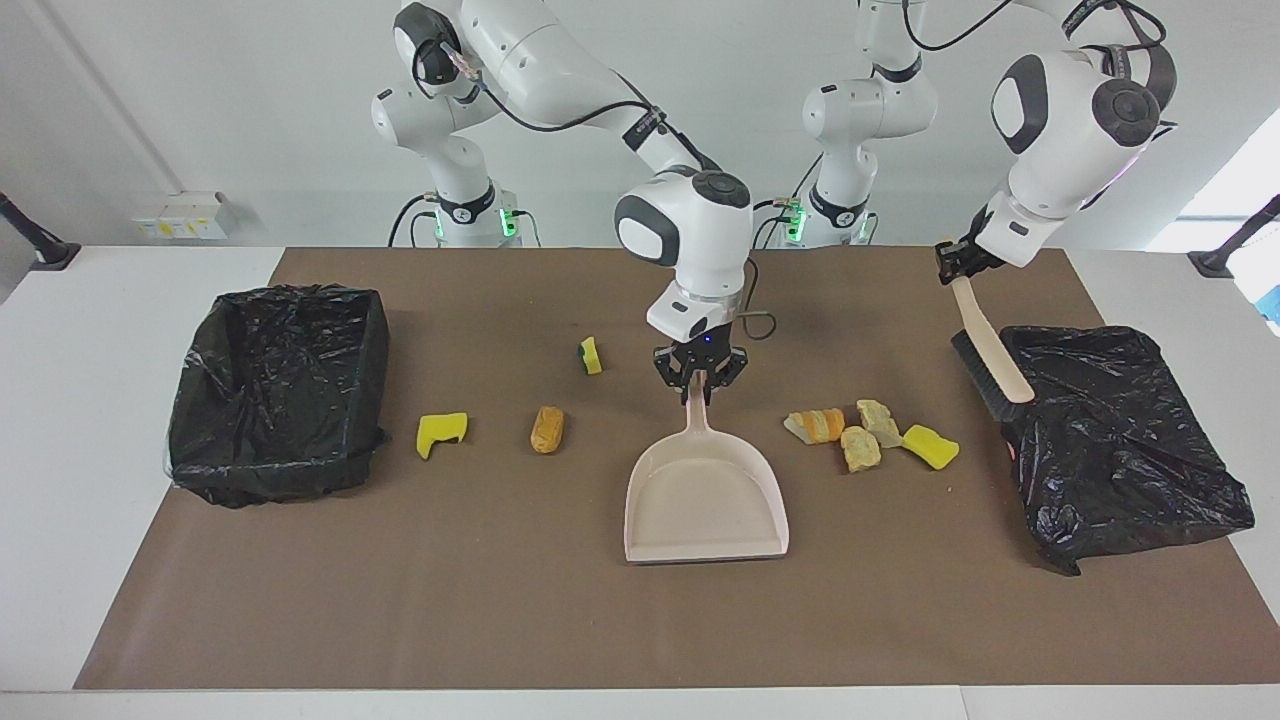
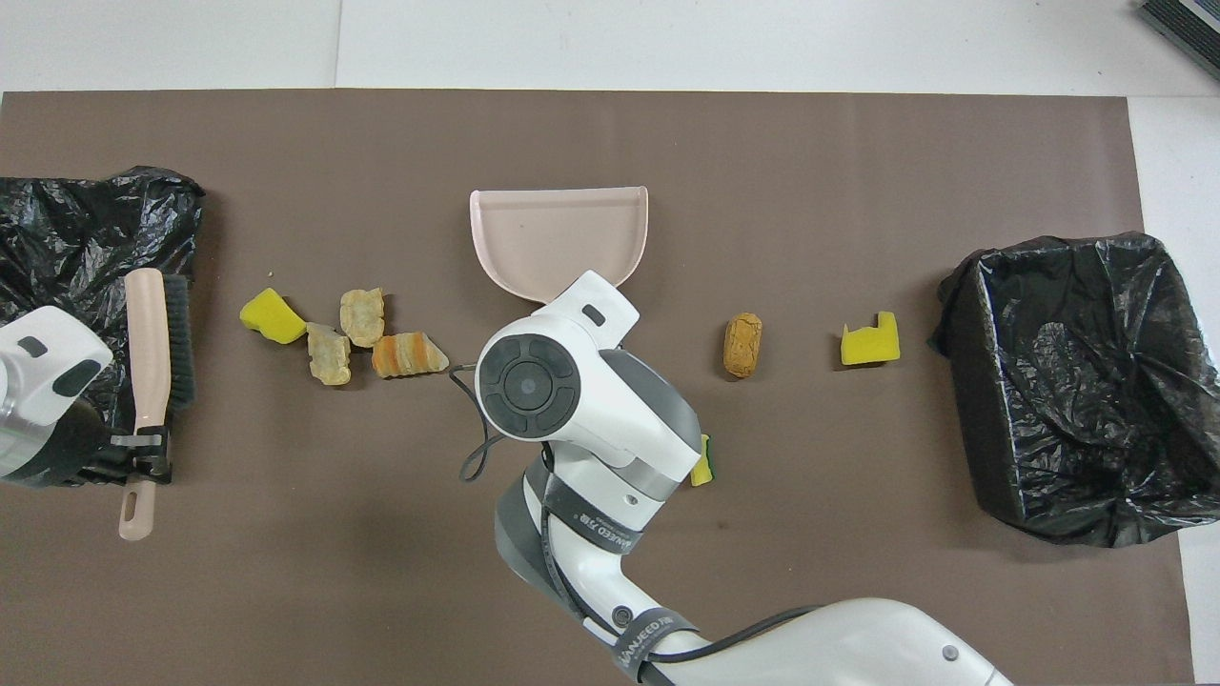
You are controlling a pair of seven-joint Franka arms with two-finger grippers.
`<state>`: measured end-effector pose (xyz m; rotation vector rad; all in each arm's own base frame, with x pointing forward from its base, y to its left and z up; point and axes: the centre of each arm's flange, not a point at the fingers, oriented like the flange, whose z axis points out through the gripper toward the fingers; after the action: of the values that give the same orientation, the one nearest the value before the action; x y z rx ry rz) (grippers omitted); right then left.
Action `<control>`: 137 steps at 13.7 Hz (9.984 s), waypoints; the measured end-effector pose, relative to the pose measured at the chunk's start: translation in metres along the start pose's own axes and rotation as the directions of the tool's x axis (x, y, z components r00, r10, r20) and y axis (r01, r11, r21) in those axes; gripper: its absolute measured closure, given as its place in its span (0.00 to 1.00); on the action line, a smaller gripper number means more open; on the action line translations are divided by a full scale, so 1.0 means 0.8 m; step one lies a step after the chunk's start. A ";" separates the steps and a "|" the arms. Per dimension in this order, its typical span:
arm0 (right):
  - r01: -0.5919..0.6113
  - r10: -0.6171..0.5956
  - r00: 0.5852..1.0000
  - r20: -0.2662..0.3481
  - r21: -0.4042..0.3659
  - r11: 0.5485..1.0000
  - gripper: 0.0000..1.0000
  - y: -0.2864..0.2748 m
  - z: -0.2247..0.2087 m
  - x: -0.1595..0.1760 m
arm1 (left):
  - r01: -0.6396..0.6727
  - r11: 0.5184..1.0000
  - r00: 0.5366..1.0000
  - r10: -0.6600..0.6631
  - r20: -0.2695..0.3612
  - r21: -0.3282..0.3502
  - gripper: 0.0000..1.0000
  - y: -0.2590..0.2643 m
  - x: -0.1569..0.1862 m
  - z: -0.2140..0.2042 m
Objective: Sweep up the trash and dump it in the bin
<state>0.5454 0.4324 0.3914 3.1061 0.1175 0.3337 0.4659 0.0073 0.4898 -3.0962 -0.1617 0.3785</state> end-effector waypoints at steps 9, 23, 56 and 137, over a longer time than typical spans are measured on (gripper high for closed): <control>0.650 -0.653 0.746 0.131 0.071 0.757 0.68 0.113 -0.065 0.020 | 0.141 0.990 0.987 -0.142 0.079 0.022 0.74 0.013 0.022 0.090; 0.962 -0.981 0.166 0.104 0.203 0.185 0.68 0.181 -0.009 0.015 | 0.039 0.999 0.999 -0.039 -0.008 0.020 0.74 0.070 0.043 0.123; 0.962 -0.984 0.149 0.100 0.214 0.168 0.68 0.172 0.018 0.006 | 0.150 0.983 0.986 -0.140 0.096 -0.108 0.74 0.248 -0.026 0.103; 0.970 -0.992 0.098 0.082 0.214 0.113 0.68 0.173 0.035 -0.003 | -0.093 0.973 0.995 0.096 0.004 -0.210 0.74 0.409 -0.100 0.160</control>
<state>0.5592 0.2942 0.3672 2.2247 2.1363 -0.0932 0.3911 -0.3261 0.3746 -3.3195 -0.0569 0.4121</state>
